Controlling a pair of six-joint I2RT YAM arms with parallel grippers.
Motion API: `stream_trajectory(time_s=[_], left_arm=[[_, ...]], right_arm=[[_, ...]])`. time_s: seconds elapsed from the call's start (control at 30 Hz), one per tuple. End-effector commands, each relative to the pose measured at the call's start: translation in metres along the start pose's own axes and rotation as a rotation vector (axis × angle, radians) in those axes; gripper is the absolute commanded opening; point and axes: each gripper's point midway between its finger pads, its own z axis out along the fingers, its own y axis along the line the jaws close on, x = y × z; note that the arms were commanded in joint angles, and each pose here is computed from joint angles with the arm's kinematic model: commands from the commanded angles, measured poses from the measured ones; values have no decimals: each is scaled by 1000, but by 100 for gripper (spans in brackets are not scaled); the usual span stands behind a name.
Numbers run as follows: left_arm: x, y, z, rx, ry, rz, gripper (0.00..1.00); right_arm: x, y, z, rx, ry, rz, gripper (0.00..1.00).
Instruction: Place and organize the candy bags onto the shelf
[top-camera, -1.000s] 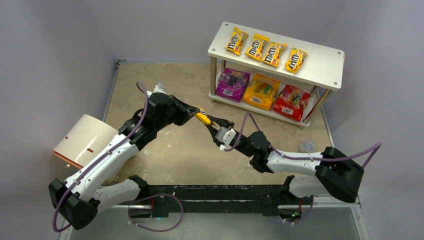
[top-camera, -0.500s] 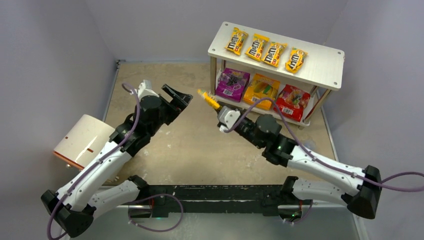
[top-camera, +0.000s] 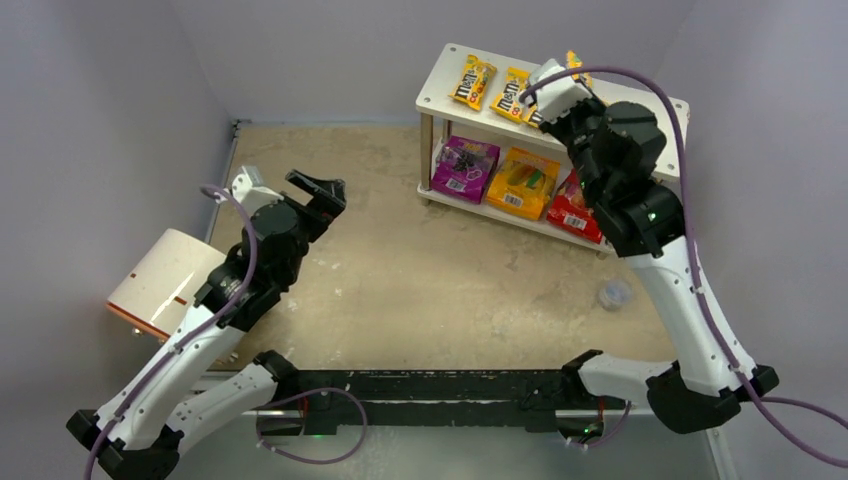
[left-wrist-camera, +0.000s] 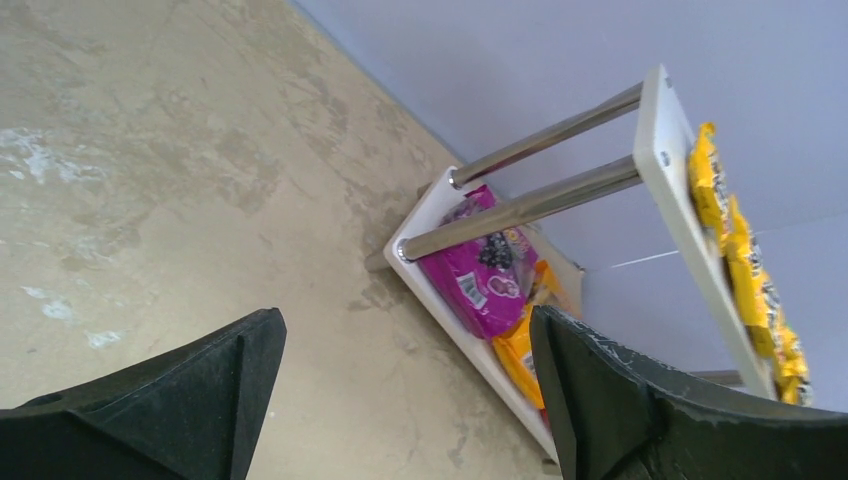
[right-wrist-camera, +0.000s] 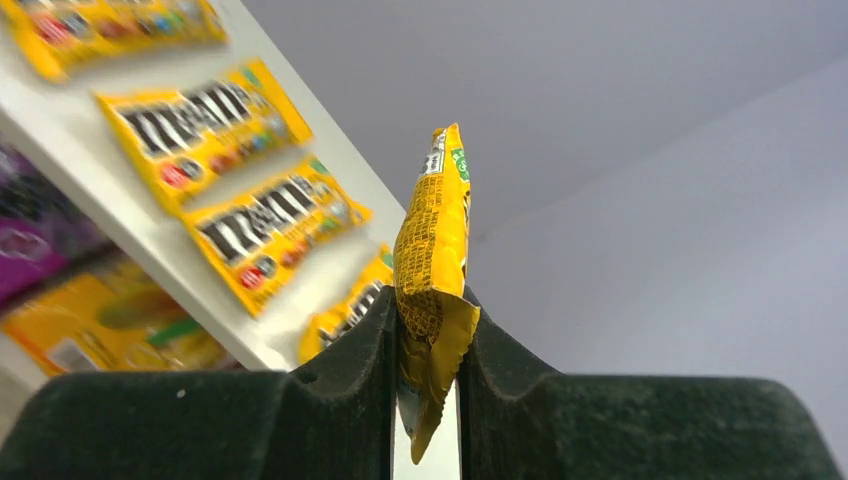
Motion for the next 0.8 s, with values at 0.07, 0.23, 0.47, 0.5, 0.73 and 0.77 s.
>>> stream_trajectory(time_s=[0.07, 0.23, 0.47, 0.5, 0.73, 0.77], left_arm=[[5, 8, 12, -29, -12, 111, 98], [7, 8, 14, -32, -5, 138, 99], [4, 13, 12, -46, -15, 155, 100], [4, 14, 12, -49, -17, 155, 100], [-3, 17, 8, -56, -40, 152, 100], [-3, 17, 8, -56, -41, 152, 100]], right_arm=[[88, -39, -5, -21, 315, -209, 4], [146, -58, 4, -4, 461, -237, 3], [167, -46, 17, -123, 412, -319, 2], [172, -45, 16, -128, 429, -334, 3], [187, -24, 5, -237, 436, -427, 10], [186, -21, 4, -255, 424, -436, 11]])
